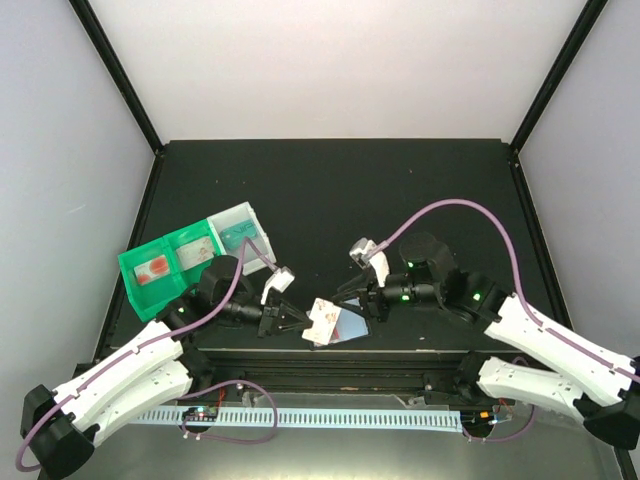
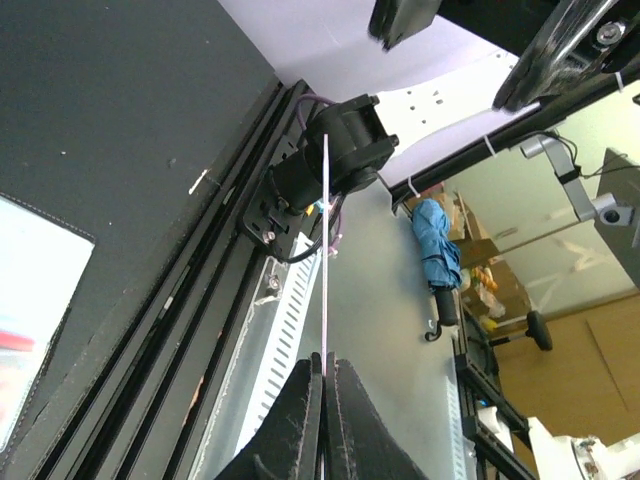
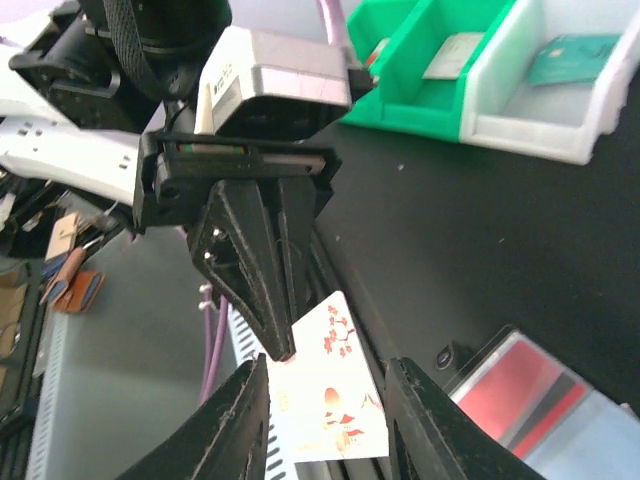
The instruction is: Take the credit cards out of the card holder
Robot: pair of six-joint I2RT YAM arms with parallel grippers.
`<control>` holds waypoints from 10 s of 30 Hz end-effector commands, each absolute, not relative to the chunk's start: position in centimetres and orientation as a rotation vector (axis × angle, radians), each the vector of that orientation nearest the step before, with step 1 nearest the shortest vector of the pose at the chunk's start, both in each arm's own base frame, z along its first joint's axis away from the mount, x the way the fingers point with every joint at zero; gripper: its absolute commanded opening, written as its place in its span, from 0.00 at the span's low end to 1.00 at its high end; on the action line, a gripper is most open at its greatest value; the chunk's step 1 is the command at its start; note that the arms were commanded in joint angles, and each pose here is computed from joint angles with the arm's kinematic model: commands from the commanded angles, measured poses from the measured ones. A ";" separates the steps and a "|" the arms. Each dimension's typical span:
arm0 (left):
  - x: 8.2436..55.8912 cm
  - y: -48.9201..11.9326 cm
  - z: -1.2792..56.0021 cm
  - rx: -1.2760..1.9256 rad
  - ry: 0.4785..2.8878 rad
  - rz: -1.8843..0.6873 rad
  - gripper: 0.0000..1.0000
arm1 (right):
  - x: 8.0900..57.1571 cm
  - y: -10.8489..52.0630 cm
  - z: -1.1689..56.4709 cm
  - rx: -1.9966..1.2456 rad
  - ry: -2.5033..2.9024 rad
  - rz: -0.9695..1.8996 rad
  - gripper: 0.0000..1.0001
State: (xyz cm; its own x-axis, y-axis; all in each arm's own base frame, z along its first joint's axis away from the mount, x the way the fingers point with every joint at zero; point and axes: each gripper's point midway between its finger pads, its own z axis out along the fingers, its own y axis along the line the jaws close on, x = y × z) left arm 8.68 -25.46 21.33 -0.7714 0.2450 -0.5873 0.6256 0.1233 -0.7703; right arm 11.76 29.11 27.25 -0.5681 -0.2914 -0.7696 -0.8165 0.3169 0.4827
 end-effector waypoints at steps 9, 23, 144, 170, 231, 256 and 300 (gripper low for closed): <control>6.7 -25.5 23.3 1.013 1.969 -1.750 0.01 | 9.7 31.2 26.0 -1.145 2.049 1.381 0.39; 6.4 -25.5 23.5 1.030 1.946 -1.765 0.02 | 8.8 31.4 25.4 -1.187 2.027 1.452 0.18; 27.8 3.0 20.3 -0.620 2.323 -0.588 0.01 | 14.9 20.7 26.7 -0.108 1.804 1.296 1.00; 34.0 7.0 14.7 -0.767 2.391 -0.603 0.02 | 16.1 18.6 27.5 -0.039 1.772 1.177 1.00; 32.4 6.9 18.9 -0.711 2.342 -0.514 0.90 | 16.2 19.5 24.7 -0.175 1.941 1.012 1.00; 25.4 -6.5 22.8 -0.150 2.301 -0.851 0.99 | 16.7 17.8 18.7 -0.065 2.112 0.864 0.90; 16.9 -21.6 14.4 0.173 2.366 -1.341 0.82 | 14.5 30.4 5.9 -0.345 2.545 1.071 0.26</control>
State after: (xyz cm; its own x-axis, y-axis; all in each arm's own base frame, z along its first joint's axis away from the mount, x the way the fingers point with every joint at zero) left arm 16.16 -20.33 13.81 -0.9178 -0.0724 -0.3905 0.2795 0.5809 -0.7645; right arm 14.38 28.08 4.61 -0.9145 -0.0764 -0.3973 -0.3221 0.7318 0.6006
